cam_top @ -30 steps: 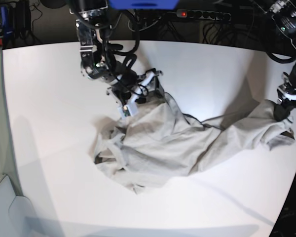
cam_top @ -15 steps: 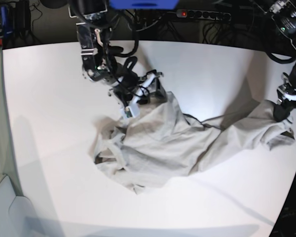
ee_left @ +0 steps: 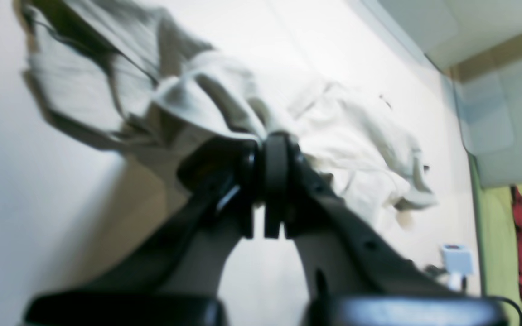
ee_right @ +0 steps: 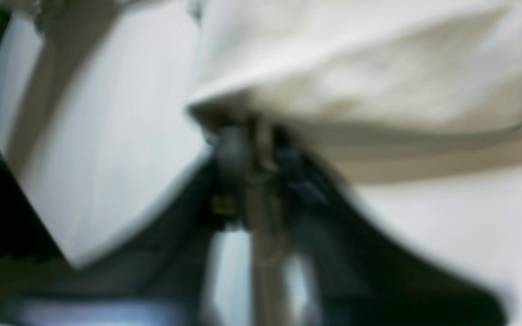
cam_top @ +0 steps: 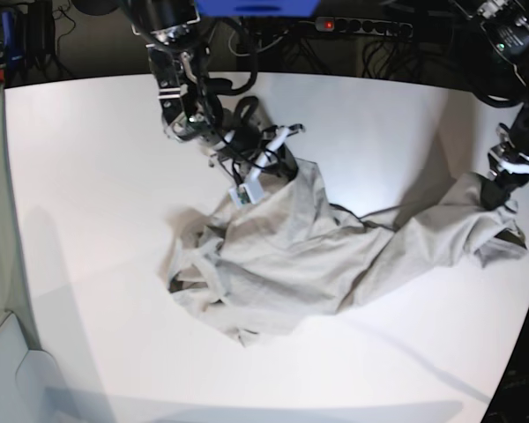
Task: Layout the t-shirt on the table in an organized manner, then fold the t-shirt properly
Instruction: 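Reach the right gripper into the crumpled shirt and grasp fabric, then lift the shirt with both grippers and stretch it between them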
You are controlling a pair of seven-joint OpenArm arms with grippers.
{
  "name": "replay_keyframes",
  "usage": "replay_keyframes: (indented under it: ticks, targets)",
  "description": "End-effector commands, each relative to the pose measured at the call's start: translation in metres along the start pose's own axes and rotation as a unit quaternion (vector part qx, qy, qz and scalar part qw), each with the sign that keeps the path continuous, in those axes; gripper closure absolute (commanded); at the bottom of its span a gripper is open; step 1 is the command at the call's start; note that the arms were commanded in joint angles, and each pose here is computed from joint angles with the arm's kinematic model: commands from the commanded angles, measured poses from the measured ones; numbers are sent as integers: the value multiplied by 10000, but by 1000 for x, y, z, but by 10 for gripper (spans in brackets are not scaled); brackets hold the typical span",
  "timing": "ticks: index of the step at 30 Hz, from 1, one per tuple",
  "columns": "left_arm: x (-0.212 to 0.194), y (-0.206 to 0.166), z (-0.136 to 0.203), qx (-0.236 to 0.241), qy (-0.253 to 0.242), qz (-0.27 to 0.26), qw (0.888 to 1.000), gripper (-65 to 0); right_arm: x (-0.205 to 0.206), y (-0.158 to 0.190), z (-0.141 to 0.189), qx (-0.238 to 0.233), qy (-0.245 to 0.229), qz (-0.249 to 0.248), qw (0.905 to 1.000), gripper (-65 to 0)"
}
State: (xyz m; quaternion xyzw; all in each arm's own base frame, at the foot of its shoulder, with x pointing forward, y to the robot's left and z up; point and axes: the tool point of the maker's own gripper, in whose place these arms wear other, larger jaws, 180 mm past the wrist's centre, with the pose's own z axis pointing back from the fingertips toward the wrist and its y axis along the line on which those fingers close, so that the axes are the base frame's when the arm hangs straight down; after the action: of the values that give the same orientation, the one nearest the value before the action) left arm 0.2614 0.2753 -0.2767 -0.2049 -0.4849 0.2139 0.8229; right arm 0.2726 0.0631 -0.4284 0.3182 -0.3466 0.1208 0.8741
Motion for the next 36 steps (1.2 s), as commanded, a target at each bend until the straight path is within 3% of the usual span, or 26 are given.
replay_keyframes:
  ticks: [1,4,7,13,18,24,30,34,36]
  targets:
    - [6,-6,2,-91,-94,-70,9999,0,15,8,-1,101,-214,29,9997,0]
    - [-9,-11,2,-176,147,-121,9997,0,18,15,4,147,-306,83,9994,0]
    - [-25,-14,2,-215,378,-144,9990,0,38,24,21,142,-689,229,9973,0]
    - [-64,-37,2,-573,972,-206,9934,0,102,48,70,126,-1718,739,9823,0]
    - [-68,-68,8,-1018,1045,-432,9884,0,149,63,114,56,-2477,1260,9606,0]
    - [-47,-59,11,-908,981,-833,9875,0,182,69,141,49,-3195,1516,9354,0]
    - [20,-40,19,-531,275,-1330,9893,0,219,64,164,-57,-3911,1723,9041,0]
    - [58,-47,19,-540,-62,-1719,9836,0,248,49,180,-342,-4242,1814,8865,0]
    - [71,-48,17,-534,-125,-1874,9808,0,264,28,195,-729,-4461,1675,8761,0]
